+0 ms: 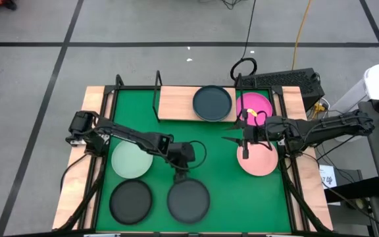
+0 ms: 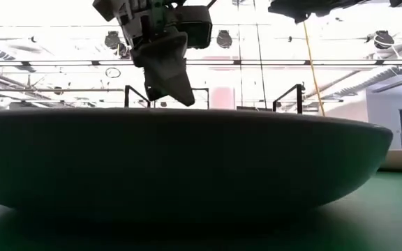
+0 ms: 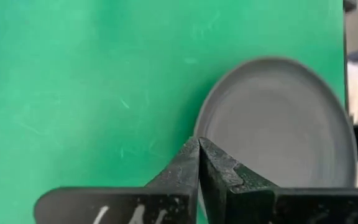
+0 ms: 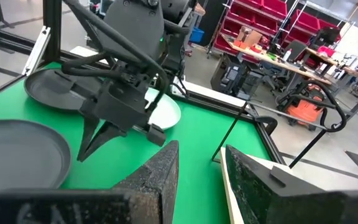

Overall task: Place and stack plates onto a shelf
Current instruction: Stack the right black plate on top of the blue plate on the shelf

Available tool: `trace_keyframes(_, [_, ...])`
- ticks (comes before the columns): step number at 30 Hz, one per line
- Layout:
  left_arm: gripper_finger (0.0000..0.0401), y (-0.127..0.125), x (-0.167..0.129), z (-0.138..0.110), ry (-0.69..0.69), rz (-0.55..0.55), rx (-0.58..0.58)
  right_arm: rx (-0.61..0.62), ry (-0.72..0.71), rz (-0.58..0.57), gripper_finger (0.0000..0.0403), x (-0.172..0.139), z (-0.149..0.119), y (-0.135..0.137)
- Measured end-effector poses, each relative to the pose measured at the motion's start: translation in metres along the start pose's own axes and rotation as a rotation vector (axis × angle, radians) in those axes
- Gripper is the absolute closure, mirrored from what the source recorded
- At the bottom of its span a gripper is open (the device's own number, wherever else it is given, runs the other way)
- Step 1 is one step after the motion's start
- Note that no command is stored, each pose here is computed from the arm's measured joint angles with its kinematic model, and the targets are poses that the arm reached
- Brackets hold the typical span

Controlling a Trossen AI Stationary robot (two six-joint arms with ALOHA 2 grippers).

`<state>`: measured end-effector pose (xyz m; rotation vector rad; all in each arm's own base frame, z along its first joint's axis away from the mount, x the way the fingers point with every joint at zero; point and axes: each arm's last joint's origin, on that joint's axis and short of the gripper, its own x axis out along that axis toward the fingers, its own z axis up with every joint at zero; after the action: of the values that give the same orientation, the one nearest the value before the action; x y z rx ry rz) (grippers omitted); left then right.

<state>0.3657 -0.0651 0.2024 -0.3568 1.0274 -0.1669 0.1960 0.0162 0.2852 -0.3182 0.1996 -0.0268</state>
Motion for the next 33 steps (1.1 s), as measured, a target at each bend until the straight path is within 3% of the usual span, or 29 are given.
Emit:
trace_keyframes(12, [0.0238, -0.017, 0.013, -0.015, 0.077, -0.003, 0.083, -0.005, 0.01, -0.003, 0.0289, 0.0, -0.001, 0.0])
trace_keyframes(20, [0.0202, -0.009, 0.048, -0.028, 0.172, 0.036, 0.025, 0.0, 0.017, -0.023, 0.0289, 0.0, -0.001, 0.0])
trace_keyframes(24, [0.0202, -0.002, 0.055, -0.03, 0.194, 0.051, -0.017, 0.0, 0.016, -0.022, 0.0289, 0.0, -0.001, 0.0])
trace_keyframes(27, [0.0226, -0.003, 0.054, -0.029, 0.197, 0.03, -0.017, -0.001, 0.016, -0.022, 0.0289, 0.0, -0.001, 0.0])
trace_keyframes(33, [0.0371, 0.007, 0.052, -0.025, 0.205, -0.011, -0.036, 0.013, 0.008, -0.021, 0.0289, 0.0, 0.0, -0.001])
